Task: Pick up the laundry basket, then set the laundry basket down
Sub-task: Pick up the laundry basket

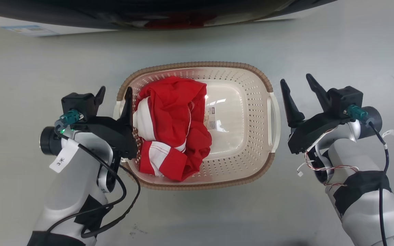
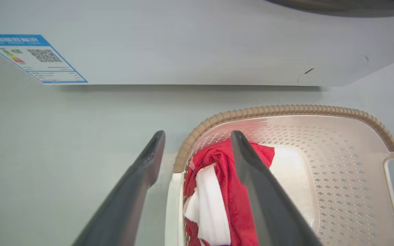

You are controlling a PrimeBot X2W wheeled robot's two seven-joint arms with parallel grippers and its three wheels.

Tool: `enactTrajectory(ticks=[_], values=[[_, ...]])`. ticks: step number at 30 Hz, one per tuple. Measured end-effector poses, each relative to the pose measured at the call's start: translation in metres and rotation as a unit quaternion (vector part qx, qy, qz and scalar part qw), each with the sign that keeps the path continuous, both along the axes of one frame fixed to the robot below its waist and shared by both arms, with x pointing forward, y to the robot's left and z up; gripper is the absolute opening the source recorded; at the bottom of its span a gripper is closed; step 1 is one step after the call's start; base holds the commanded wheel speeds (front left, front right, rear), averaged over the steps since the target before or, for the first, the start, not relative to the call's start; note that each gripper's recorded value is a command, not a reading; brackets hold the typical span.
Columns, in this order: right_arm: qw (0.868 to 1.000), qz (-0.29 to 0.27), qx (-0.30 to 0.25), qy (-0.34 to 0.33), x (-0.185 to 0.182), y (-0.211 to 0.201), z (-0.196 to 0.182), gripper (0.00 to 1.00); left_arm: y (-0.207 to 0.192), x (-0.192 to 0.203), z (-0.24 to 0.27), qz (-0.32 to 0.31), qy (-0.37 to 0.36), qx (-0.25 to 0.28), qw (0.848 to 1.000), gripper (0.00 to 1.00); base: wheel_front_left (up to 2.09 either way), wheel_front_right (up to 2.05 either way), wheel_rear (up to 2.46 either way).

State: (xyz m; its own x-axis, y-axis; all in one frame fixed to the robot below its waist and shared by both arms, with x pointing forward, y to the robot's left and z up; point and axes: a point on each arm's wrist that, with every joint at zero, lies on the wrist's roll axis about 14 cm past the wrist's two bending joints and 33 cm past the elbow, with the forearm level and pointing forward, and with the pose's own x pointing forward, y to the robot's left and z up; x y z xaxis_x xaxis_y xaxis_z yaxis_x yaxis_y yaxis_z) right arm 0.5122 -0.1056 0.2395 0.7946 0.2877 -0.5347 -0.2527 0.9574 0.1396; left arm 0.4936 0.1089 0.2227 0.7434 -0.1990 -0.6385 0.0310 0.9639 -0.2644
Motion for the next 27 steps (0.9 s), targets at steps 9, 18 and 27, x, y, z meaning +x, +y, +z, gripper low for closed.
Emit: enactTrajectory(ticks=[9,18,27], values=[[0.999,0.007,-0.003,0.053,-0.02,0.003,-0.038,1.0,0.005,-0.031,-0.045,0.003,0.075,0.003,0.997,1.0,0.0,0.0,0.0],[0.996,0.02,-0.005,0.092,-0.037,0.008,-0.065,1.0,0.004,-0.046,-0.07,0.002,0.119,0.0,0.993,1.0,0.0,0.0,0.0],[0.992,0.026,-0.005,0.12,-0.05,0.011,-0.081,0.86,0.007,-0.053,-0.08,0.003,0.141,0.002,0.99,0.83,0.0,0.0,0.0]])
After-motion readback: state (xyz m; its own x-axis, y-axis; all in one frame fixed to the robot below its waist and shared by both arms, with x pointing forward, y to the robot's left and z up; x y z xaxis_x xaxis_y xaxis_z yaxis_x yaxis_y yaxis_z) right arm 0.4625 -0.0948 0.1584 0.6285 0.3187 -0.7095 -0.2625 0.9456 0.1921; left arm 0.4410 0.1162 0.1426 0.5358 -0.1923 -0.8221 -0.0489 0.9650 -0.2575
